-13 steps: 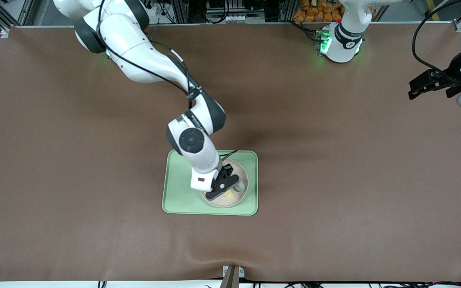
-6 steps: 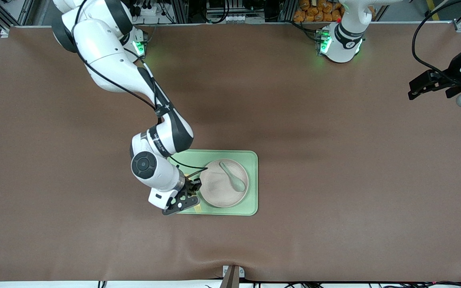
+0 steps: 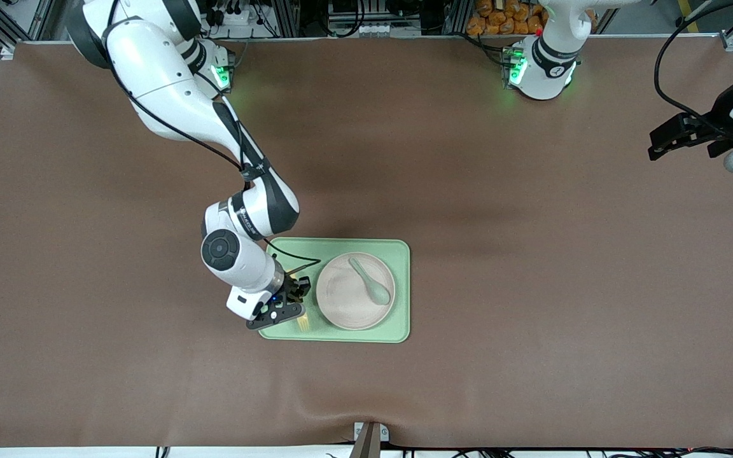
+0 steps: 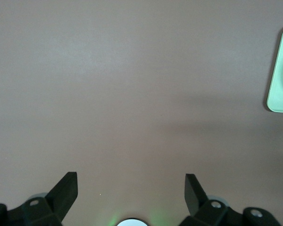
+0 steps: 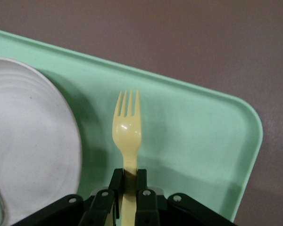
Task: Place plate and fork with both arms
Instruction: 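Carry the fork with the right gripper beside the plate on the tray, then lower the fork onto the tray and open the right gripper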
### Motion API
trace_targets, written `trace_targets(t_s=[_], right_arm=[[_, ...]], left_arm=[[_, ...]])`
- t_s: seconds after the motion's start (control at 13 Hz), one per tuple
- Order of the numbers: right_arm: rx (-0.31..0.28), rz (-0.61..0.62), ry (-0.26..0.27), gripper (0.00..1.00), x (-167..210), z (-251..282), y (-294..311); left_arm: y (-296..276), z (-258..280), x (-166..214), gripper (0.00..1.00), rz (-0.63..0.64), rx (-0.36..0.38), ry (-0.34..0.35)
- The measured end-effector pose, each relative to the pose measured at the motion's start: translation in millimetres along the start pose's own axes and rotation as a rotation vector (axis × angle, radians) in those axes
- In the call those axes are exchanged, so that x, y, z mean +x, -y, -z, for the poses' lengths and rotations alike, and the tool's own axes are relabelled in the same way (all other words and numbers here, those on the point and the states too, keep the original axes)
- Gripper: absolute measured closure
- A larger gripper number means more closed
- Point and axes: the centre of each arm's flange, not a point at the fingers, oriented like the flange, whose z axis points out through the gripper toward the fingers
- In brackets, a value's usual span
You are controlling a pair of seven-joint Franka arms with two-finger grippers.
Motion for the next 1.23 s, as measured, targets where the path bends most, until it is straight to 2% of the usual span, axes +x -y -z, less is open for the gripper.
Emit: trace_targets(t_s=[0.31,0.38,0.92,1.0,1.23], right_arm=[[0.013,-0.026,0.011,0.85,-8,-5,-2],[0.013,-0.029,0.013,0.8,-8,-5,-2],[0.022,-0.021,0.012,0.03,-6,12,5],[0.026,-0.017,0.023,0.0,-4,20,8],[0.036,-0.005,0.04,0.0,5,46,17]], left_arm=[[0,-1,1,0.0,0.001,0.0,0.001],[0,-2,2,0.0,0.001,0.0,0.003],[1,-4,4,0.0,0.002,-0.001,0.0],[1,-4,4,0.0,0.002,-0.001,0.0],[1,-4,4,0.0,0.003,-0.001,0.0]])
